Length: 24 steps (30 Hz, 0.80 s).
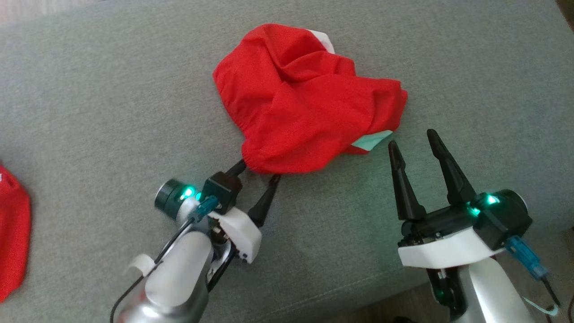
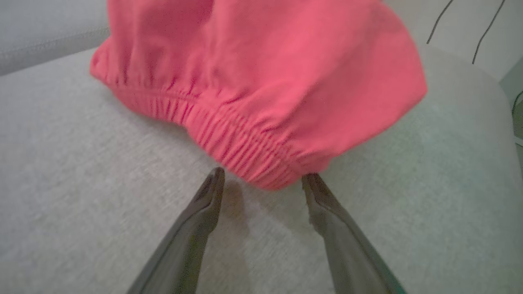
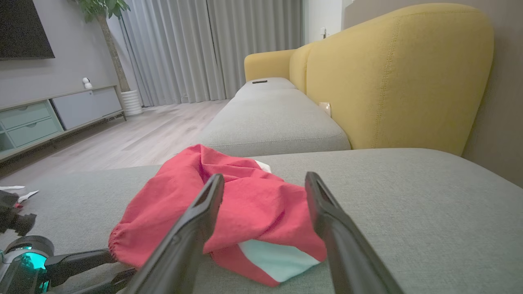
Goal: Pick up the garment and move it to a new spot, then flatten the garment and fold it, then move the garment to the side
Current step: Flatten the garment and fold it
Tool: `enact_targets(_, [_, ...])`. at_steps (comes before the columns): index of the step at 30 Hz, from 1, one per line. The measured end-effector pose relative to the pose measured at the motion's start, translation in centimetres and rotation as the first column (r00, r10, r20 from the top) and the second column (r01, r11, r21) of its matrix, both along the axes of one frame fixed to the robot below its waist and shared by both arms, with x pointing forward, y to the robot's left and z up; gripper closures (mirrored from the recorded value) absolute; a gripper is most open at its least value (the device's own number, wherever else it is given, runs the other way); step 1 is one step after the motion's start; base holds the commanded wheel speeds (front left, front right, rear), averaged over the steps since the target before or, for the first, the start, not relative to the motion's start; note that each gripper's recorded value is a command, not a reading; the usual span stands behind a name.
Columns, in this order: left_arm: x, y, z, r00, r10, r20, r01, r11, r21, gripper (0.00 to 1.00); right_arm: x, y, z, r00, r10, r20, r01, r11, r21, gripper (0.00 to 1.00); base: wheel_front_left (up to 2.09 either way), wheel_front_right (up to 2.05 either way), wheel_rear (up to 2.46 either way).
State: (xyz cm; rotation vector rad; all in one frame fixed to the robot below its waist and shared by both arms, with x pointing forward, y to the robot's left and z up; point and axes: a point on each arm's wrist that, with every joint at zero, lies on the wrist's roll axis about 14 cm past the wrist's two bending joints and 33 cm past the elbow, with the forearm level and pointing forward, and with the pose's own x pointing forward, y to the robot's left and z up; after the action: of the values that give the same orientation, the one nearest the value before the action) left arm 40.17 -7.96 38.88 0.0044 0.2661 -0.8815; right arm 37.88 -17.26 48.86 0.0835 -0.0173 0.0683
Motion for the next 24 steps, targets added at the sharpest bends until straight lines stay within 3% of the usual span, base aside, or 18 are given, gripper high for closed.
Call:
enact_targets(3, [0.4,-1.1,2.3,0.997,-0.028,0.070,0.031,0.999,-0.044,0.00,-0.2,-0.3,0.2,1.000,-0.010,0.004,0.010,1.000,-0.003,0.00,0.00,0.00,0.00])
enact_targets(4, [0.5,-1.3,3.4,0.994,-0.034,0.104,0.040,0.998,-0.058,0.13,-0.2,-0.4,0.3,1.000,-0.012,0.007,0.012,1.000,-0.003,0.00,0.00,0.00,0.00])
enact_targets(5, [0.6,-1.6,4.6,0.990,-0.037,0.138,0.048,0.996,-0.079,0.65,-0.3,-0.4,0.5,1.000,-0.013,0.012,0.013,1.000,-0.004,0.00,0.00,0.00,0.00])
enact_targets(6, [0.6,-1.7,5.8,0.985,-0.037,0.170,0.054,0.994,-0.099,1.00,-0.4,-0.5,0.6,1.000,-0.014,0.017,0.014,1.000,-0.004,0.00,0.00,0.00,0.00])
enact_targets(13, [-2.0,-1.2,10.1,0.968,-0.031,0.251,0.075,0.984,-0.164,1.00,-1.7,0.0,2.6,0.997,-0.007,0.074,0.005,1.000,0.023,0.00,0.00,0.00,0.00])
enact_targets(20, [-6.0,-2.3,14.7,0.959,-0.084,0.270,0.165,0.943,-0.290,1.00,-4.4,0.0,3.6,0.994,-0.022,0.107,0.017,0.999,0.042,0.00,0.00,0.00,0.00])
enact_targets(24, [-6.3,-1.5,16.4,0.946,-0.076,0.315,0.173,0.940,-0.293,1.00,-5.7,-0.4,4.0,0.991,-0.039,0.125,0.033,0.998,0.049,0.00,0.00,0.00,0.00])
